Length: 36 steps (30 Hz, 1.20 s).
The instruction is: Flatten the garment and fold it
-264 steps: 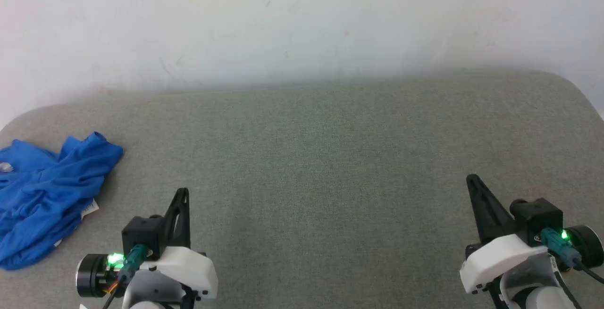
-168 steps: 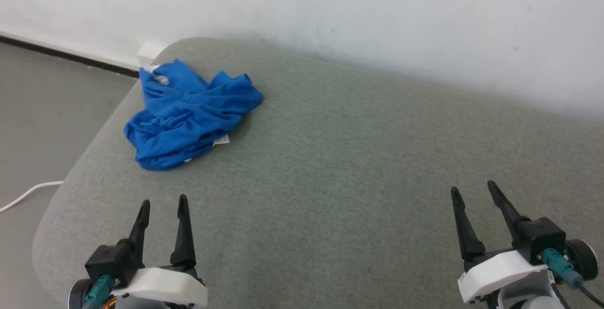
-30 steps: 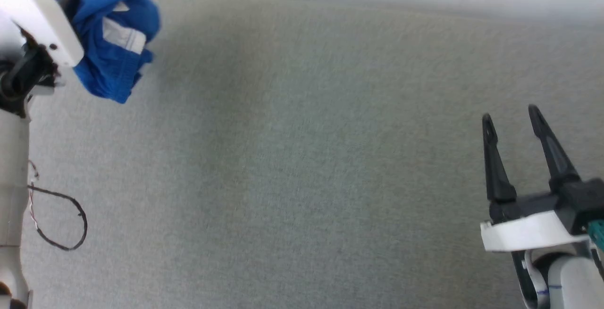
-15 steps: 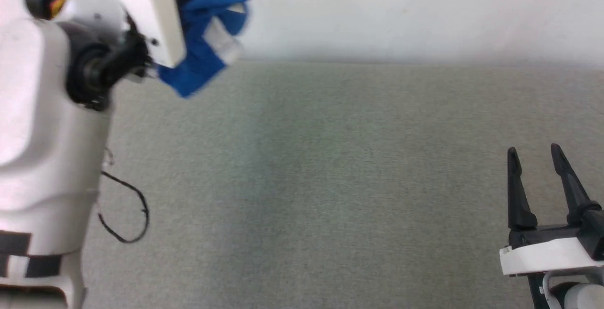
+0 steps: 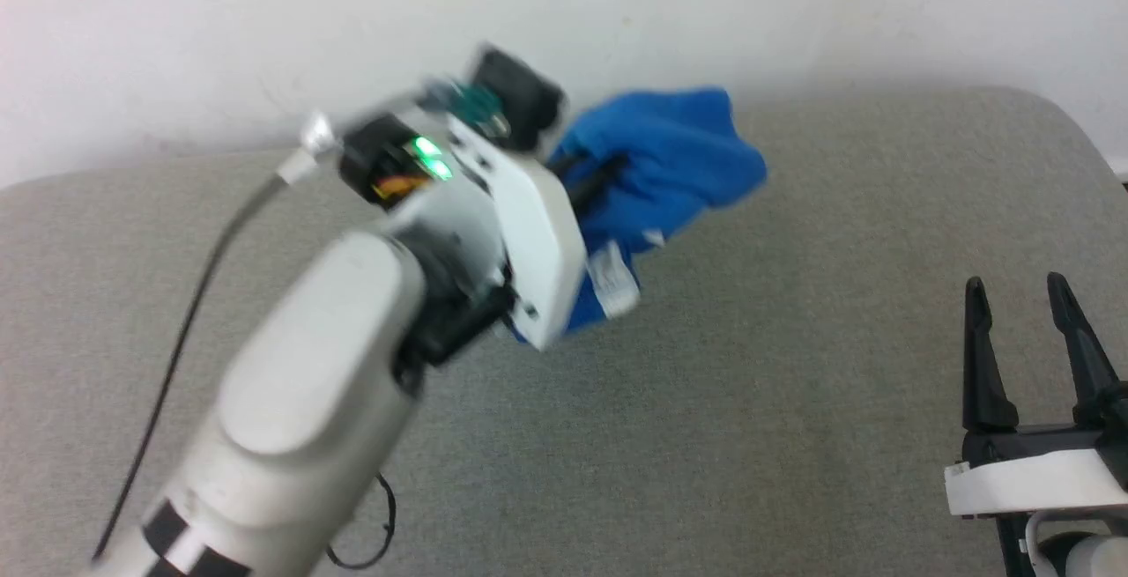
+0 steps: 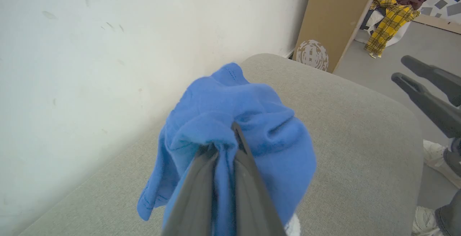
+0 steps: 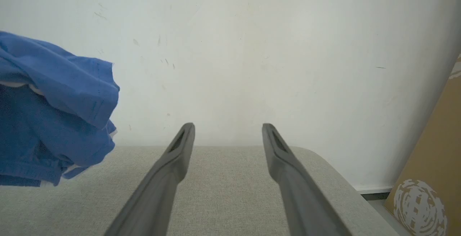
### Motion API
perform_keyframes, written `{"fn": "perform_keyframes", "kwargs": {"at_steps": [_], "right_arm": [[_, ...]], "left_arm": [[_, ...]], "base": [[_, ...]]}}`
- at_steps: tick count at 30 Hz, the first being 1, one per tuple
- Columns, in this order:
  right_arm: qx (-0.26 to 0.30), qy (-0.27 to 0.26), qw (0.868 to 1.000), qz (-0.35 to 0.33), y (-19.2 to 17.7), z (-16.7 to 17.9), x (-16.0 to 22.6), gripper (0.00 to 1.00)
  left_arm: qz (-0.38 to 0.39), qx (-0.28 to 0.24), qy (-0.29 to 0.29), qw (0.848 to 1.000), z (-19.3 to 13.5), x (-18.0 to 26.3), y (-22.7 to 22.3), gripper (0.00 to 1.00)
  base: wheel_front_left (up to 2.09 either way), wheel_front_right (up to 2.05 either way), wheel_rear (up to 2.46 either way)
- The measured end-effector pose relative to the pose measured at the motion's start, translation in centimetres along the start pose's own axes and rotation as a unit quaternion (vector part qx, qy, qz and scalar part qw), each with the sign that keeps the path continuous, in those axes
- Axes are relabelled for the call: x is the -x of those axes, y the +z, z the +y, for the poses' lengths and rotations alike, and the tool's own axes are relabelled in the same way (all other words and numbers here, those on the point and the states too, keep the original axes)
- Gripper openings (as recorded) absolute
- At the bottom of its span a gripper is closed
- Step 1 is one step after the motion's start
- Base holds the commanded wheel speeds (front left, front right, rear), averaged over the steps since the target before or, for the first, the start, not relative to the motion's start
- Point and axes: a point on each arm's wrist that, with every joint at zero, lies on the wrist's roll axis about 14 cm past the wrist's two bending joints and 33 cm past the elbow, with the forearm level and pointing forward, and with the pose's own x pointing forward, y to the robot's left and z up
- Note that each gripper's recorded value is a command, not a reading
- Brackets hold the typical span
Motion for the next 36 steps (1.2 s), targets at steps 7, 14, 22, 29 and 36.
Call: {"fn": "perform_keyframes", "kwargs": {"at_steps": [7, 14, 22, 29, 36], "right_arm": [[-0.005, -0.009, 1.0, 0.024, -1.8, -0.5, 0.1, 1.0], [-0.005, -0.015, 0.999, 0.036, -2.9, -0.8, -0.3, 1.0], [-0.009, -0.009, 0.999, 0.032, -2.8, -0.4, -0.7, 1.0], [-0.014, 0.0, 1.0, 0.02, -1.8, 0.2, -0.3, 1.0], [-0.025, 0.009, 0.999, 0.032, -2.4, 0.9, 0.6, 1.0]], "left_arm": [[0.053, 0.013, -0.056, 0.997, -4.9, -3.4, -9.6, 0.0], [0.116, 0.092, -0.057, 0.987, -7.0, -4.3, -17.2, 1.0], [0.029, 0.129, -0.018, 0.991, -4.7, -4.4, -13.5, 1.0], [-0.153, 0.143, 0.08, 0.974, 0.5, -0.6, -5.5, 1.0], [-0.216, 0.105, 0.268, 0.933, 7.0, 9.0, -8.4, 1.0]], "base": [[0.0, 0.0, 0.0], [0.0, 0.0, 0.0], [0.0, 0.0, 0.0], [0.0, 0.0, 0.0], [0.0, 0.0, 0.0]]}}
